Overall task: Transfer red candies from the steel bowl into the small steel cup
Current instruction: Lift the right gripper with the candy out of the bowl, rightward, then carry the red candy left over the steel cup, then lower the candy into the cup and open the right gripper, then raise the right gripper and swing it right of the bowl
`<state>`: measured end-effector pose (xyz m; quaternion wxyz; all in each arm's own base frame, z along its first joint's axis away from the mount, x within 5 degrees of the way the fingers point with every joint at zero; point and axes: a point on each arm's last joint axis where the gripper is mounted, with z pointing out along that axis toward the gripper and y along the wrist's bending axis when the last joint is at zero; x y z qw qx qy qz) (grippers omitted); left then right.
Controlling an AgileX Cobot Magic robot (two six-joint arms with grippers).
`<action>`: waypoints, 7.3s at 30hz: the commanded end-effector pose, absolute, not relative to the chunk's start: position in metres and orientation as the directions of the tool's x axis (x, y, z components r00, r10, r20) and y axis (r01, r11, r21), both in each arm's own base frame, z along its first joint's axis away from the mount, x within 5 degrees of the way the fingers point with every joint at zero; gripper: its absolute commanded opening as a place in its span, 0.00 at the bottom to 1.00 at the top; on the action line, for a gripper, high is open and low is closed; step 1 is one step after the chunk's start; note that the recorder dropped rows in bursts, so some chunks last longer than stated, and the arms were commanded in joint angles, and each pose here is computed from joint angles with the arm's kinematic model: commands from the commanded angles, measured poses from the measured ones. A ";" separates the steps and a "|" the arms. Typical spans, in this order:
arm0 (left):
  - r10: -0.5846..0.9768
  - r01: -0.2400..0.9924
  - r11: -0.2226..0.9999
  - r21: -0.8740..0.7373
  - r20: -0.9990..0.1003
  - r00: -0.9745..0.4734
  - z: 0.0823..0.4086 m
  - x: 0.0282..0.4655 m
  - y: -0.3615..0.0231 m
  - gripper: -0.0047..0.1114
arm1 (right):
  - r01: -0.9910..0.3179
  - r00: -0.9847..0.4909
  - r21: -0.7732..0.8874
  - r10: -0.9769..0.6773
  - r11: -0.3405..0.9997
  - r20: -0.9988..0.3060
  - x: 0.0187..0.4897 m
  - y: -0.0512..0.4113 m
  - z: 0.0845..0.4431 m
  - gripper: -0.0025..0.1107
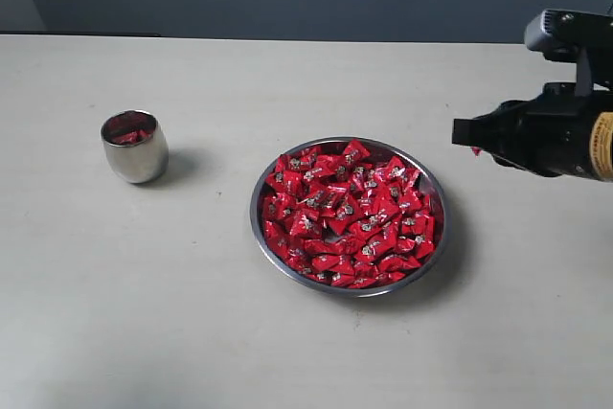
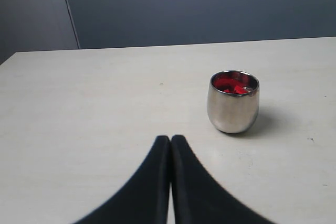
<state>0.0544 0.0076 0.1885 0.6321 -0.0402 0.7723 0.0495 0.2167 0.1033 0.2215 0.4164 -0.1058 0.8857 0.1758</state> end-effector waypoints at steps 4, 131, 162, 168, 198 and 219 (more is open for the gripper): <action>0.000 -0.125 0.992 0.025 -0.980 -0.198 0.187 0.054 0.008 0.04 | -0.313 -0.570 0.197 -0.018 0.929 -0.822 0.179 0.081 0.225 0.01; 0.000 -0.125 0.992 0.025 -0.980 -0.198 0.187 0.054 0.008 0.04 | -0.804 -0.586 0.520 -0.238 0.289 -0.774 0.350 0.445 0.162 0.01; 0.000 -0.125 0.992 0.025 -0.980 -0.198 0.187 0.054 0.008 0.04 | -0.797 -0.601 0.538 -0.266 0.275 -0.754 0.347 0.446 0.150 0.01; 0.000 -0.125 0.992 0.025 -0.980 -0.198 0.187 0.054 0.008 0.04 | -0.797 -0.601 0.540 -0.269 0.270 -0.753 0.347 0.446 0.150 0.27; 0.000 -0.125 0.992 0.025 -0.980 -0.198 0.187 0.054 0.008 0.04 | -0.835 -0.533 0.489 -0.151 0.253 -0.833 0.374 0.405 0.237 0.04; 0.000 -0.125 0.992 0.025 -0.980 -0.198 0.187 0.054 0.008 0.04 | -0.794 -0.464 0.356 -0.114 0.493 -0.878 0.385 0.343 0.259 0.02</action>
